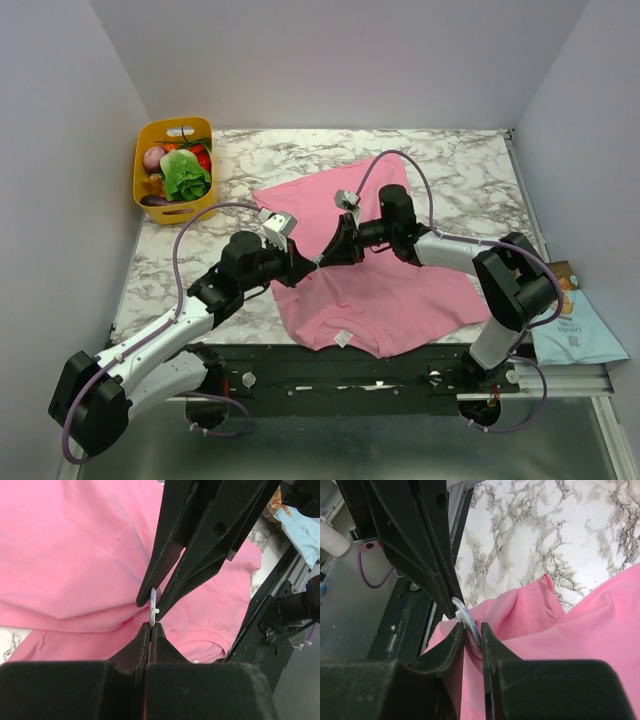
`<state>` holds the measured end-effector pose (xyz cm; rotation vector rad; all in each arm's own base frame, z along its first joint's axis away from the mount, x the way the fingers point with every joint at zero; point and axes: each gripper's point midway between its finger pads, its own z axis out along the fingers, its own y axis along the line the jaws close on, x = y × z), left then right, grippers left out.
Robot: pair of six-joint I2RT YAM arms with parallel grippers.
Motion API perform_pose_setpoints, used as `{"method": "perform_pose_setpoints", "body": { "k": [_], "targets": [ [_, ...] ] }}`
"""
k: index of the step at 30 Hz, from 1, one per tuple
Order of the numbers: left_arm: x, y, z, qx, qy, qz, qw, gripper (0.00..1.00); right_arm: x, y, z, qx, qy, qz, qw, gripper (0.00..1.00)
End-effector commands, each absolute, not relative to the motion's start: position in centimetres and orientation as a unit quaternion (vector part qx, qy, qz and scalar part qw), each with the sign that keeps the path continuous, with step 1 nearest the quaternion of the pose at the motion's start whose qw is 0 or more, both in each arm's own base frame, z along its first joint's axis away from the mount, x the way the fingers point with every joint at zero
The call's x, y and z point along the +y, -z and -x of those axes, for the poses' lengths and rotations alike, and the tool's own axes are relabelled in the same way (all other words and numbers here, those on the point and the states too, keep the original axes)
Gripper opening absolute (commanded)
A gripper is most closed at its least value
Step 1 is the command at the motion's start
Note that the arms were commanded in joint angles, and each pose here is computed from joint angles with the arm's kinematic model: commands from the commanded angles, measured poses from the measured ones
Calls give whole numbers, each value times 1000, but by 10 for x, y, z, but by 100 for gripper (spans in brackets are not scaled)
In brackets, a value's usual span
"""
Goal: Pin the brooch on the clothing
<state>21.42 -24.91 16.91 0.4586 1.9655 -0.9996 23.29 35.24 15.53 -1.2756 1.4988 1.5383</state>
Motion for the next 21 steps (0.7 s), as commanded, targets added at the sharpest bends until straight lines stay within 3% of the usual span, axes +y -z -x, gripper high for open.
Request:
{"method": "perform_pose_setpoints", "body": {
  "k": [1, 21],
  "targets": [
    [-272, -230, -209, 720, 472, -212, 462, 0, 371, -156, -229, 558, -579, 501, 318, 22],
    [-255, -222, -204, 734, 447, -193, 473, 0, 371, -153, -234, 572, -568, 493, 327, 17]
  ]
}}
